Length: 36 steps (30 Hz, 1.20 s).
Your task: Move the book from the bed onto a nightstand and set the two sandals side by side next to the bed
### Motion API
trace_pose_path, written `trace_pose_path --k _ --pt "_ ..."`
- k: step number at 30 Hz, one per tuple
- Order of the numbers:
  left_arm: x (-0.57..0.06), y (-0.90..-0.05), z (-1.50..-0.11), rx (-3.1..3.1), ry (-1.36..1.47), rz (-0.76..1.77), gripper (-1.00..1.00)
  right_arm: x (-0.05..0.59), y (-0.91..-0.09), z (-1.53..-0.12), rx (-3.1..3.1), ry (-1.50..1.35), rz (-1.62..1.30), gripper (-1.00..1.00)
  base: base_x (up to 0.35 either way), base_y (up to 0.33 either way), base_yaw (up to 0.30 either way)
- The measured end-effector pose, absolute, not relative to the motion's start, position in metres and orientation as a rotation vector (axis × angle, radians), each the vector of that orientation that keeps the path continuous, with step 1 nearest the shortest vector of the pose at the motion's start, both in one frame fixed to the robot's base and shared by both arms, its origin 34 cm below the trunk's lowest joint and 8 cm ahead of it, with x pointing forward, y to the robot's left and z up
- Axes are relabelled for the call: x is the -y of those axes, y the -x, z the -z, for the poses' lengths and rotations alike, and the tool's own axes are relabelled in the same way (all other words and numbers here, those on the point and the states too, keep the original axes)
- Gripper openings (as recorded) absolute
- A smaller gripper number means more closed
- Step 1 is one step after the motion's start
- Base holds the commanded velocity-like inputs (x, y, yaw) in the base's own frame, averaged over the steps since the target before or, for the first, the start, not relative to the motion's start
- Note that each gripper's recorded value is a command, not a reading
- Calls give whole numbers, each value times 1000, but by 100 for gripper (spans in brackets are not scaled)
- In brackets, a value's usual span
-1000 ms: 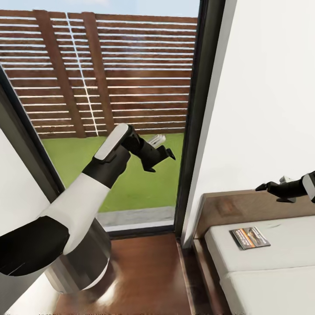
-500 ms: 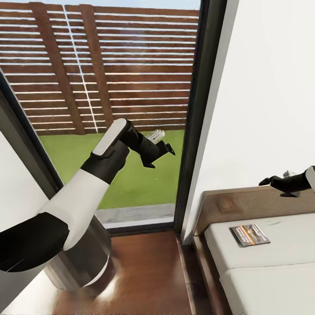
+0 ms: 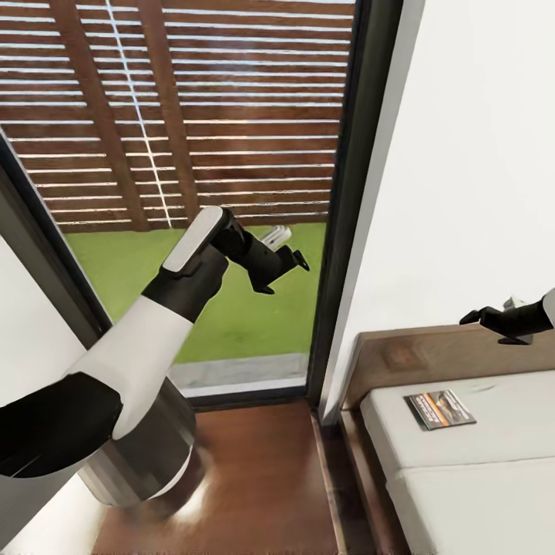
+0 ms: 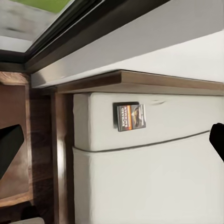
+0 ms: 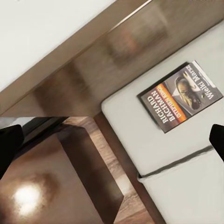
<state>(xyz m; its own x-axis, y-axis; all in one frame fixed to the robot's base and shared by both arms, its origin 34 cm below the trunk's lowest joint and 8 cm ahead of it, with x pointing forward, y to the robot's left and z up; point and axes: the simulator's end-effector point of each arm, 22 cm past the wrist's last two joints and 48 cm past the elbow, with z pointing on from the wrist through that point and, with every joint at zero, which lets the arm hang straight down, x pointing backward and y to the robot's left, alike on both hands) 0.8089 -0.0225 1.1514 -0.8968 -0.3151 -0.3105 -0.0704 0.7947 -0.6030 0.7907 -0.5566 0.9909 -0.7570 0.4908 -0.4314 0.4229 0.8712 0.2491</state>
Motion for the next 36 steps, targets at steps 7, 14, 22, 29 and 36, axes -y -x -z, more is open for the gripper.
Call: trace_pose_path --k 7,14,22,29,36 --pt "23 -814 -1153 -2580 288 848 100 558 -798 -995 -2538 -665 -184 100 0 0 -6" --pt "25 -821 -1162 -2565 279 852 100 561 -808 -1005 -2520 -662 -181 100 0 0 -37" --pt "29 -825 -1169 -2558 268 872 100 561 -813 -1004 -2520 -662 -179 100 0 0 -67" --pt "31 -828 -1169 -2559 265 884 100 561 -815 -999 -2526 -662 -179 100 0 0 -83" --pt "32 -832 -1163 -2563 283 892 100 561 -817 -994 -2531 -666 -178 100 0 0 -89"
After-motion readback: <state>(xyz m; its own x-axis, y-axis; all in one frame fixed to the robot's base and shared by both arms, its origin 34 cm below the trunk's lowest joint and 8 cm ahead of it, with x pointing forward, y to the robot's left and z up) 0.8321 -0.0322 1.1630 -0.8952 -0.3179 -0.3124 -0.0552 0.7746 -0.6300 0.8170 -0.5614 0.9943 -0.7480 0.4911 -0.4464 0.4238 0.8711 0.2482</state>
